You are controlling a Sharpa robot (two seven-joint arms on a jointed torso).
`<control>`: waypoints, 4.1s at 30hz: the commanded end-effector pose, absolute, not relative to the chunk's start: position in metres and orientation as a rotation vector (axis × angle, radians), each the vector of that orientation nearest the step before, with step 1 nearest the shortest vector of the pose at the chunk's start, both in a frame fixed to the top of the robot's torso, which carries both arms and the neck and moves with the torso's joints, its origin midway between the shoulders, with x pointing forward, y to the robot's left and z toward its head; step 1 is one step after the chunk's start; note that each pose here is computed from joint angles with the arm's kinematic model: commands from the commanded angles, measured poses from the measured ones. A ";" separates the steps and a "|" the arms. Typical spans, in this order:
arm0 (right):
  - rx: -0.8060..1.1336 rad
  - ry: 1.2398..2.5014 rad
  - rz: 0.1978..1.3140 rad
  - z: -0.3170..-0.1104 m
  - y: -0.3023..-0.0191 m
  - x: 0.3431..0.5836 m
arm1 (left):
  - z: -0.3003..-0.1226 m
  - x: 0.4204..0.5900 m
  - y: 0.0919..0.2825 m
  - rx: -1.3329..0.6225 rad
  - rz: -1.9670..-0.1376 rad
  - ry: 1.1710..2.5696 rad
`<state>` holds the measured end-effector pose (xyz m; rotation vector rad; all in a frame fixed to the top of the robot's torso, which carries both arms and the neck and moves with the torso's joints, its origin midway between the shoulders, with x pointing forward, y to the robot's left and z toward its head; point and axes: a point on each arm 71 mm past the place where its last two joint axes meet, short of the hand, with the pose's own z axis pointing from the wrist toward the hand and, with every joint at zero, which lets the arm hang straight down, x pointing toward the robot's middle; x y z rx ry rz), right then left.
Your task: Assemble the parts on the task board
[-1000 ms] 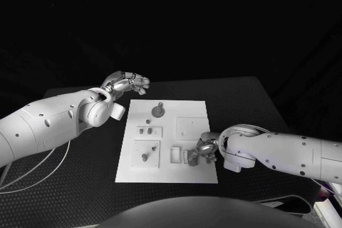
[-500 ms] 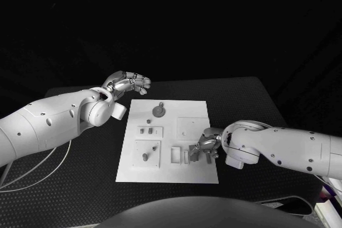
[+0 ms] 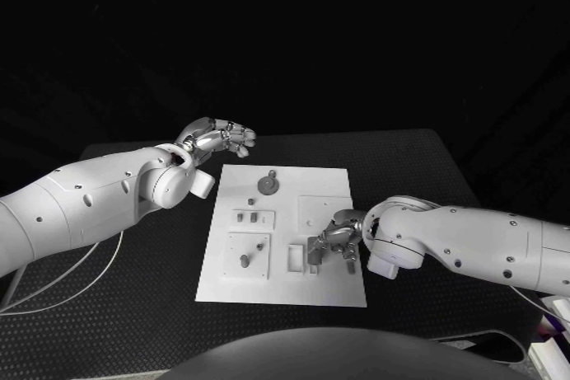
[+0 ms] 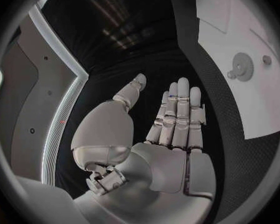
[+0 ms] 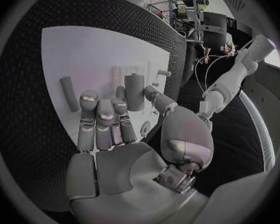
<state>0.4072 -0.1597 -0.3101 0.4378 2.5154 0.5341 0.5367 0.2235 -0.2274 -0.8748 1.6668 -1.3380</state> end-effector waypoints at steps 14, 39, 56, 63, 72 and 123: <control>0.430 2.586 0.583 -0.314 -0.133 0.406 | -0.226 0.537 0.220 -0.871 -1.356 1.668; 0.391 2.599 0.550 -0.324 -0.132 0.405 | -0.225 0.537 0.219 -0.869 -1.358 1.667; 0.388 2.575 0.556 -0.324 -0.131 0.407 | -0.225 0.537 0.220 -0.869 -1.356 1.666; 0.382 2.577 0.562 -0.323 -0.129 0.406 | -0.225 0.537 0.220 -0.870 -1.355 1.667; 0.371 2.578 0.566 -0.323 -0.128 0.406 | -0.225 0.537 0.221 -0.870 -1.355 1.668; 0.310 2.427 0.316 -0.302 -0.236 0.412 | -0.225 0.537 0.223 -0.866 -1.355 1.663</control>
